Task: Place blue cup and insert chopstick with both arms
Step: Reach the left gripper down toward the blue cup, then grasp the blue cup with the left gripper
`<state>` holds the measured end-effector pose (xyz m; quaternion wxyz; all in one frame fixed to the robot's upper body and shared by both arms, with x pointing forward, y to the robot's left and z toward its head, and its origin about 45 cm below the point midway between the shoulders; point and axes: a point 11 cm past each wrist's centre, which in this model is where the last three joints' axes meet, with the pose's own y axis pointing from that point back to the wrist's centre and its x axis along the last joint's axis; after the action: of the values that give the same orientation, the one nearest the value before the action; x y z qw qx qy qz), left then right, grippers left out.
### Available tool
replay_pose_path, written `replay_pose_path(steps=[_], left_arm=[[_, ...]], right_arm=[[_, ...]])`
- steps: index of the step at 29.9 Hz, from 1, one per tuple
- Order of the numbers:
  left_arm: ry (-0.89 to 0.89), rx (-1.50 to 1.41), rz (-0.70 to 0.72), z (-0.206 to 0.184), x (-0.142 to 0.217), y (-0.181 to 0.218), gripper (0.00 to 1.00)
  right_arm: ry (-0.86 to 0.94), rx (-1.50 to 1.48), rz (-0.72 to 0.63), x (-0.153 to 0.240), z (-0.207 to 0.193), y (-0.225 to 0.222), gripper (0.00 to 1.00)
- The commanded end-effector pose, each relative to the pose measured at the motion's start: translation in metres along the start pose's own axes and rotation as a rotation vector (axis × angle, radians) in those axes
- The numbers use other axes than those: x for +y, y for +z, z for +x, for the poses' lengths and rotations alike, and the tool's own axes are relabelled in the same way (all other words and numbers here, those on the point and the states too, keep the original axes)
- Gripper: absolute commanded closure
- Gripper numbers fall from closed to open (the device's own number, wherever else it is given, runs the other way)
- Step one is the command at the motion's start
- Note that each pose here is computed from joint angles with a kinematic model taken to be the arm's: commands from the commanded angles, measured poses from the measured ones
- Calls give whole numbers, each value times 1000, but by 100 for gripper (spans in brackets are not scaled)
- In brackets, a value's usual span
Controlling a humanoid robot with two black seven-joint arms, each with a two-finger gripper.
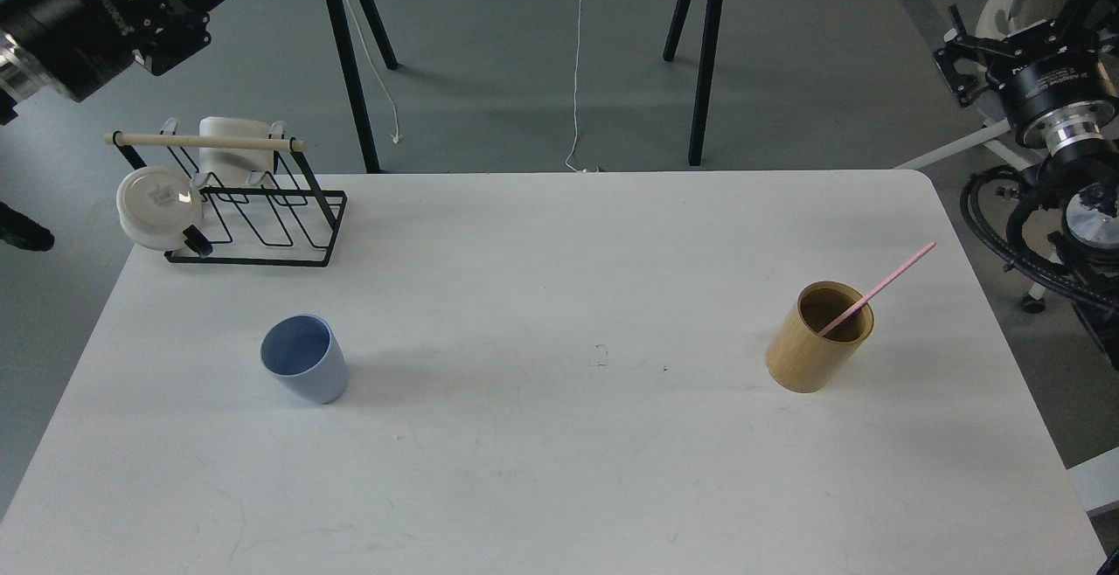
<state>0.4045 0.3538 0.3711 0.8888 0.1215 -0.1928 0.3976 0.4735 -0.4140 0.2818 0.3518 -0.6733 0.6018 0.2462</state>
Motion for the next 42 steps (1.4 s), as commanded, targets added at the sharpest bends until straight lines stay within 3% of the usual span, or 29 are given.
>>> replay_pose_path(steps=[1, 6, 16, 21, 25, 28, 35, 36, 40, 42], left_arm=[[-225, -220, 130, -50, 13, -8, 5], [-367, -568, 269, -88, 36, -37, 5], [-580, -1135, 516, -77, 80, -114, 8], [-624, -1133, 533, -89, 79, -142, 15], [-678, -1161, 536, -92, 77, -157, 30], [-706, -1149, 492, -107, 67, -161, 32], [-744, -1098, 530, -124, 80, -188, 37], [-748, -1088, 532, -127, 79, -192, 39], [-748, -1074, 525, -130, 75, -195, 70], [-751, -1070, 518, -131, 74, -194, 80]], right_arm=[[-6, -13, -8, 6, 1, 3, 1], [-6, -25, -8, 9, 3, 5, 1], [3, -23, -1, 13, 7, 5, 1], [3, -22, 7, 13, 8, 2, 1], [2, -27, 15, 13, 7, 0, 1], [2, -26, 14, 13, 7, 0, 1], [2, -25, 13, 13, 7, 0, 1], [-1, -27, 16, 12, 6, 0, 1], [-5, -39, 23, 11, 4, 1, 1], [-8, -43, 21, 10, 3, 3, 1]])
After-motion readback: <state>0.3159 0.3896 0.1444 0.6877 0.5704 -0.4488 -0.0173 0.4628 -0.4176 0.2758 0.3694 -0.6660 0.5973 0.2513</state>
